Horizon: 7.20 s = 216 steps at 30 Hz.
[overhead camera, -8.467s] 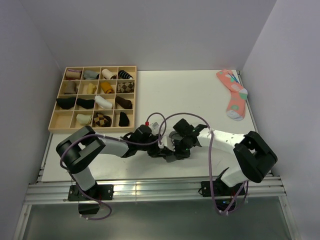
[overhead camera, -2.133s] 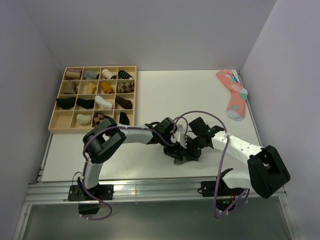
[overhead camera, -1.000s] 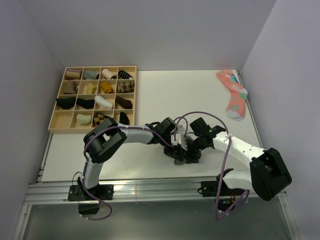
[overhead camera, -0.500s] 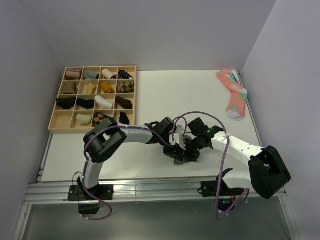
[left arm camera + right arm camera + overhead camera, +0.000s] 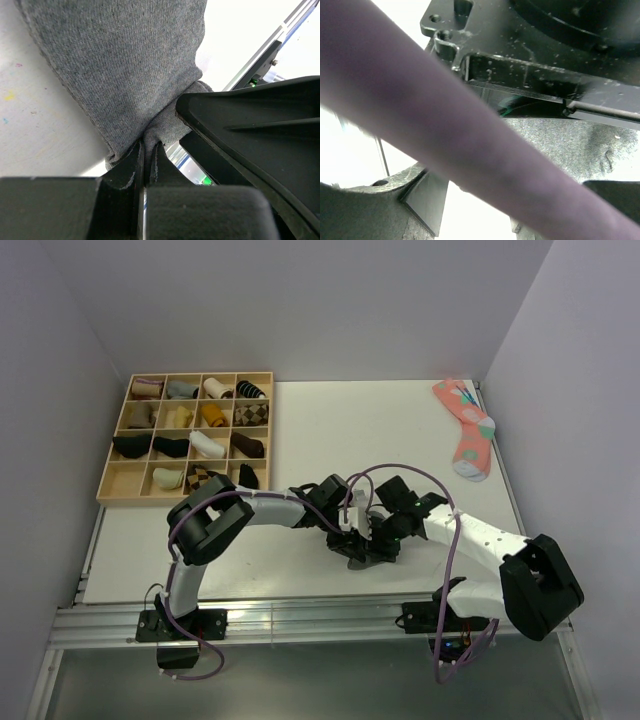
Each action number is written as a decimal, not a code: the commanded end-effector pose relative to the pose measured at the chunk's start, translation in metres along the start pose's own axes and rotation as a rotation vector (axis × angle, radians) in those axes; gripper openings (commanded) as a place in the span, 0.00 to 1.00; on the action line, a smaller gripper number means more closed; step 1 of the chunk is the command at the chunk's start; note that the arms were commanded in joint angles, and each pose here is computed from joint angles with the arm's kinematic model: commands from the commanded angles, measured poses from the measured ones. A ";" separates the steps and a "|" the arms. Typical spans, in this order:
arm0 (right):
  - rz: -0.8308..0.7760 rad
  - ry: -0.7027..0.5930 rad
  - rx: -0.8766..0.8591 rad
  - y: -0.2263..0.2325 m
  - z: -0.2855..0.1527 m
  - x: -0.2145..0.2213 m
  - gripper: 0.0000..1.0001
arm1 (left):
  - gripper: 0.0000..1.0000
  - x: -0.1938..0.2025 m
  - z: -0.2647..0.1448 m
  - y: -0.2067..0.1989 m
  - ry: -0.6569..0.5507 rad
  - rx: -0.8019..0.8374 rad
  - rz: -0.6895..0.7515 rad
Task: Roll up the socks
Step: Roll the sock at the center of the board.
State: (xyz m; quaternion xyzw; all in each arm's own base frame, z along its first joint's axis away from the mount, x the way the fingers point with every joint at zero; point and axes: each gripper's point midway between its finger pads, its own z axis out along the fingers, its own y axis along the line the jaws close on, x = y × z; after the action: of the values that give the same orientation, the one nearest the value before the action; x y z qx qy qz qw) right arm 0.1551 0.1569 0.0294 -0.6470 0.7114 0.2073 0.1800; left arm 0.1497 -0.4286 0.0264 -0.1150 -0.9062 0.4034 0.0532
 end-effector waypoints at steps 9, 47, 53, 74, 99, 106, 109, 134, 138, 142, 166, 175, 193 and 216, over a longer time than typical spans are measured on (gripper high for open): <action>0.008 0.133 -0.097 0.026 0.005 0.030 0.50 | 0.00 -0.005 -0.002 0.029 -0.017 -0.075 -0.032; 0.185 0.265 -0.122 0.032 0.001 0.048 0.19 | 0.41 -0.047 -0.065 0.008 -0.395 -0.016 0.013; 0.189 0.265 -0.120 0.032 0.001 0.047 0.19 | 0.46 -0.094 -0.063 0.005 -0.500 -0.014 0.094; 0.187 0.262 -0.130 0.033 0.001 0.047 0.18 | 0.50 -0.104 -0.012 0.022 -0.238 0.064 0.458; 0.180 0.250 -0.111 0.028 0.001 0.044 0.18 | 0.00 -0.078 0.009 0.060 -0.114 0.096 0.352; 0.178 0.209 -0.109 0.012 0.002 0.021 0.17 | 0.00 -0.121 -0.042 0.079 -0.291 0.047 0.245; 0.167 0.180 -0.096 -0.001 0.004 0.003 0.17 | 0.00 -0.140 -0.064 0.090 -0.347 -0.004 0.206; 0.299 0.025 -0.432 -0.032 0.057 -0.103 0.16 | 0.00 -0.184 -0.143 0.141 -0.597 -0.210 0.029; 0.355 0.054 -0.473 -0.031 0.065 -0.101 0.16 | 0.00 -0.175 -0.144 0.146 -0.615 -0.213 0.013; 0.402 0.080 -0.474 -0.033 0.067 -0.102 0.16 | 0.12 -0.171 -0.149 0.146 -0.659 -0.224 0.035; 0.646 0.186 -0.479 -0.040 0.078 -0.070 0.15 | 0.44 -0.125 -0.173 0.103 -0.835 -0.223 0.162; 0.727 0.201 -0.452 -0.051 0.080 -0.055 0.15 | 0.45 -0.115 -0.169 0.084 -0.841 -0.147 0.231; 0.787 0.203 -0.429 -0.056 0.079 -0.039 0.14 | 0.44 -0.100 -0.164 0.070 -0.860 -0.019 0.349; 0.628 0.197 -0.417 -0.043 0.076 -0.071 0.15 | 0.39 -0.025 -0.108 0.031 -0.775 0.027 0.588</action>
State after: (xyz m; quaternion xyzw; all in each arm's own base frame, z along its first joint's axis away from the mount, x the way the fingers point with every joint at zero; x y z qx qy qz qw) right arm 0.1885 0.2556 0.0135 -0.3823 0.8354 0.3699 -0.1385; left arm 0.1943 -0.3308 0.0728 -0.1983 -0.7960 0.4297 -0.3775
